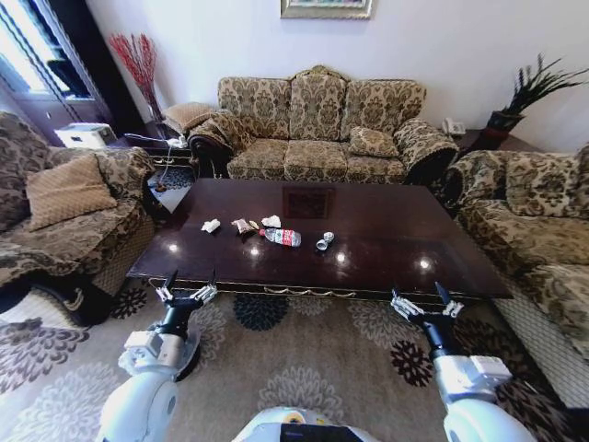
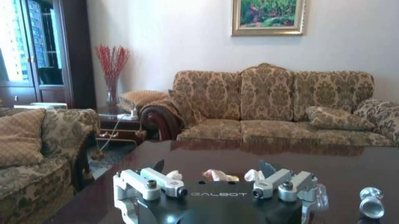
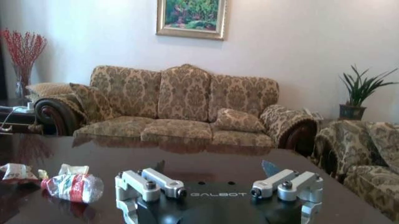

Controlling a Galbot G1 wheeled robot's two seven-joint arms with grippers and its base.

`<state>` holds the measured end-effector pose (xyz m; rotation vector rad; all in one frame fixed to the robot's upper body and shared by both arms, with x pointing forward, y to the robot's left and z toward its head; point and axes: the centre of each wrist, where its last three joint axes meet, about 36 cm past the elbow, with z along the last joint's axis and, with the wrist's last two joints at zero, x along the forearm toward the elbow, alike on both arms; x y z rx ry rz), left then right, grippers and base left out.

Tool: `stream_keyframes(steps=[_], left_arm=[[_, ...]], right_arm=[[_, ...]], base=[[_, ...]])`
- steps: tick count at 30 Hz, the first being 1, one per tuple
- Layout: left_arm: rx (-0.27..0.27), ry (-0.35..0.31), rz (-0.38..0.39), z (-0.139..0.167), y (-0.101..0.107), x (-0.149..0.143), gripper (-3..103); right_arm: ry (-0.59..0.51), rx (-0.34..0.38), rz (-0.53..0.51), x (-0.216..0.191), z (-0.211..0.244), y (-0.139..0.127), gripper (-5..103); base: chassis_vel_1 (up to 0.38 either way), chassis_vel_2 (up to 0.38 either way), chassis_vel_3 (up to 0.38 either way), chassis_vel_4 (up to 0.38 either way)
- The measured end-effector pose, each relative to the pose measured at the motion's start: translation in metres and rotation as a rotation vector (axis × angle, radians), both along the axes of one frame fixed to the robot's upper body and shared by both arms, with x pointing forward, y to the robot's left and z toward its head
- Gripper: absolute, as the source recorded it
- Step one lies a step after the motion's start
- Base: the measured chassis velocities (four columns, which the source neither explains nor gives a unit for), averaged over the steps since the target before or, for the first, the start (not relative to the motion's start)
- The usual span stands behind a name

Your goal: Move to the front of the table and place the trash on the table into the trash bin.

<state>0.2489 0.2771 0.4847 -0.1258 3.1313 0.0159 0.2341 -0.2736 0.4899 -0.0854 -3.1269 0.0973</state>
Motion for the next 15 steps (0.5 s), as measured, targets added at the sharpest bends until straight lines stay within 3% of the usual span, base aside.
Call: stream_keyframes(steps=[15], left_arm=[[-0.003,-0.014,-0.003,0.0015,-0.0012,0.0000,100]], right_arm=[[0.016,-0.003,0.004,0.0046,-0.0065,-0.0031,100]], base=[[0.000,0.000,0.000,0.000]])
